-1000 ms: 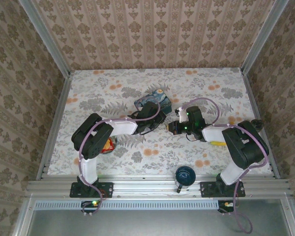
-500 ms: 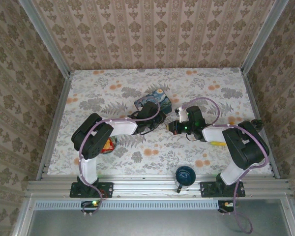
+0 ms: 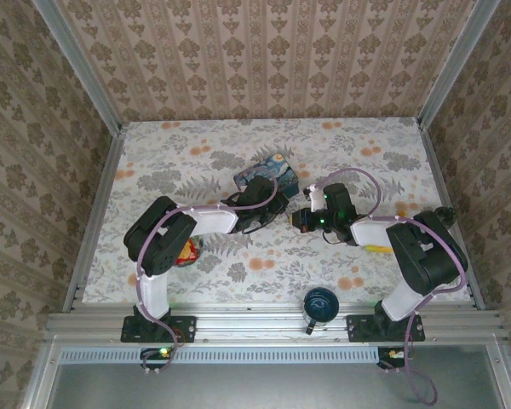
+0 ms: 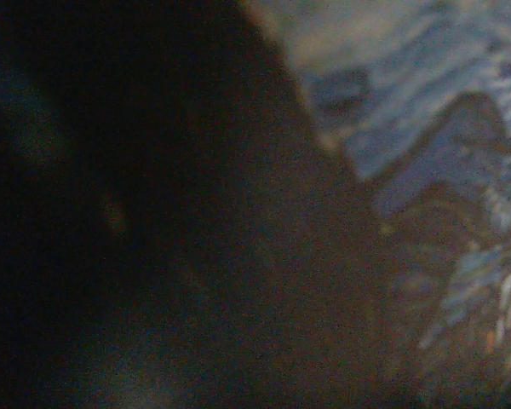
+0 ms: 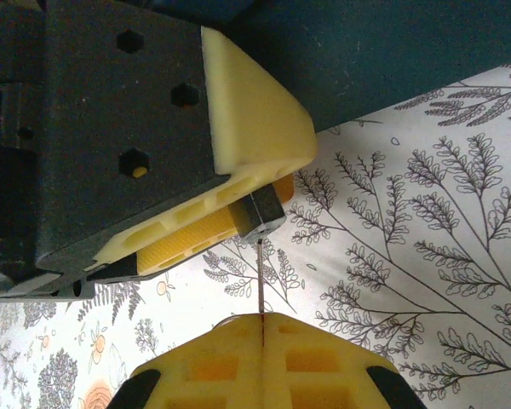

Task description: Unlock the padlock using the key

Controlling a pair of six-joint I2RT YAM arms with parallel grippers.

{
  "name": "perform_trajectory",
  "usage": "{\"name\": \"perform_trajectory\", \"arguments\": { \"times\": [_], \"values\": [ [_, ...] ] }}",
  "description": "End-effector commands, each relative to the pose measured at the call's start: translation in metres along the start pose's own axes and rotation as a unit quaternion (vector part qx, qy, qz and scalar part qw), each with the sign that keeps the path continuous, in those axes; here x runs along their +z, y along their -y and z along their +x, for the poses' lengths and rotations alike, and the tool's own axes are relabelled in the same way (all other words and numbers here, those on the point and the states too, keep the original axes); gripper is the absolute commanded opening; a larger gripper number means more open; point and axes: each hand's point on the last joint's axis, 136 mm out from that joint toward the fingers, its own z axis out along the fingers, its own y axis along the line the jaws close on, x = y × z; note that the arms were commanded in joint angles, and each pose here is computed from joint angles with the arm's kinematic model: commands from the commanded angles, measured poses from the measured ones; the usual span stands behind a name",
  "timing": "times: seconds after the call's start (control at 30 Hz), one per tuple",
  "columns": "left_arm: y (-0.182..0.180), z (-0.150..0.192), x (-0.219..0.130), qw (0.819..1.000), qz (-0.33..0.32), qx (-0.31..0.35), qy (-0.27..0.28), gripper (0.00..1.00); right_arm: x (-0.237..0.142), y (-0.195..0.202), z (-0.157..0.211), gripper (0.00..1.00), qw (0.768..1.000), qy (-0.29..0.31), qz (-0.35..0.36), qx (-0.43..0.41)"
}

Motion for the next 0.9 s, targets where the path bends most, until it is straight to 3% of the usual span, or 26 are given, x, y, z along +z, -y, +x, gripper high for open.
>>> {"name": "perform_trajectory", "arguments": {
  "times": [0.0, 0.87],
  "values": [
    [-0.025, 0.026, 0.005, 0.997, -0.027, -0.045, -0.063, 0.04, -0.004, -0.006, -0.017, 0.0, 0.999, 0.022, 0.001, -0.024],
    [-0.022, 0.034, 0.0, 0.994, -0.023, -0.034, -0.097, 0.03, 0.006, -0.001, -0.021, 0.0, 1.0, -0.01, -0.011, -0.025]
  ]
}}
